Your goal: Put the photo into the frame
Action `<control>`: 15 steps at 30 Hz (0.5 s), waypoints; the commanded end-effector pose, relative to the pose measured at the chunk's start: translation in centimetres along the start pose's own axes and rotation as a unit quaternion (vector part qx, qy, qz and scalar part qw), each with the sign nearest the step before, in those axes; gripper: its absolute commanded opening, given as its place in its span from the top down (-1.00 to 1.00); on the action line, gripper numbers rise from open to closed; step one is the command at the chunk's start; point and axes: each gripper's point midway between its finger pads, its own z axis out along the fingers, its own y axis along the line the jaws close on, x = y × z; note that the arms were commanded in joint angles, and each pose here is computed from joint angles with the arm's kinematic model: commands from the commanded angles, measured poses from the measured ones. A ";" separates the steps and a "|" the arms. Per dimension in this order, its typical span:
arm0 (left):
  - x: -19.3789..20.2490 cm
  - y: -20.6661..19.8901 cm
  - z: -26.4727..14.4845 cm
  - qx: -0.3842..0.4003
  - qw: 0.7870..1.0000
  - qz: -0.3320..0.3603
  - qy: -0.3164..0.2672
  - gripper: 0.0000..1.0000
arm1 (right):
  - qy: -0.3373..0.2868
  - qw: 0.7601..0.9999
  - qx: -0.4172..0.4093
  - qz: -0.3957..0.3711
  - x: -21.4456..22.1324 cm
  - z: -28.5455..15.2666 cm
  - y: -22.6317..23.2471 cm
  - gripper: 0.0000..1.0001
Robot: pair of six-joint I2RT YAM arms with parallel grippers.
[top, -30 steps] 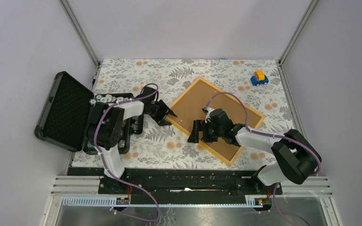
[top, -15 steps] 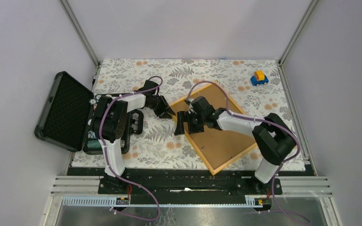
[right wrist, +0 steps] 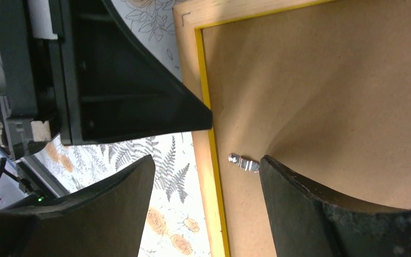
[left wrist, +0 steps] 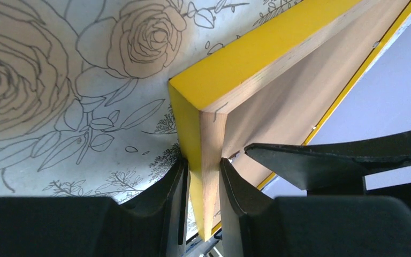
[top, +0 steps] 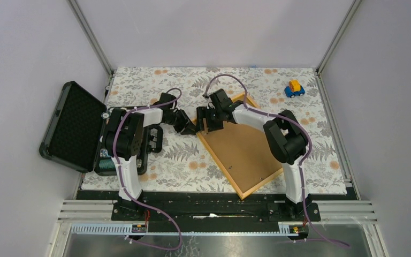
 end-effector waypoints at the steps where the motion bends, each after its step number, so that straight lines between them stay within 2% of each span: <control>1: -0.5 3.9 2.0 -0.039 0.999 -0.021 -0.008 0.85 | 0.011 1.000 0.016 -0.013 -0.6 0.4 -1.1 -0.57; 8: -1.1 4.0 1.8 -0.036 0.999 -0.022 -0.015 0.99 | 0.042 0.999 -0.028 0.020 1.5 1.3 -0.3 -0.50; 11: -1.4 4.1 1.7 -0.038 0.999 -0.026 -0.018 1.00 | 0.031 0.998 -0.053 0.032 2.2 1.0 0.6 -0.50; 15: -1.3 4.2 1.9 -0.037 0.999 -0.029 -0.014 1.00 | 0.044 0.997 -0.046 0.048 3.9 1.3 -0.4 -0.49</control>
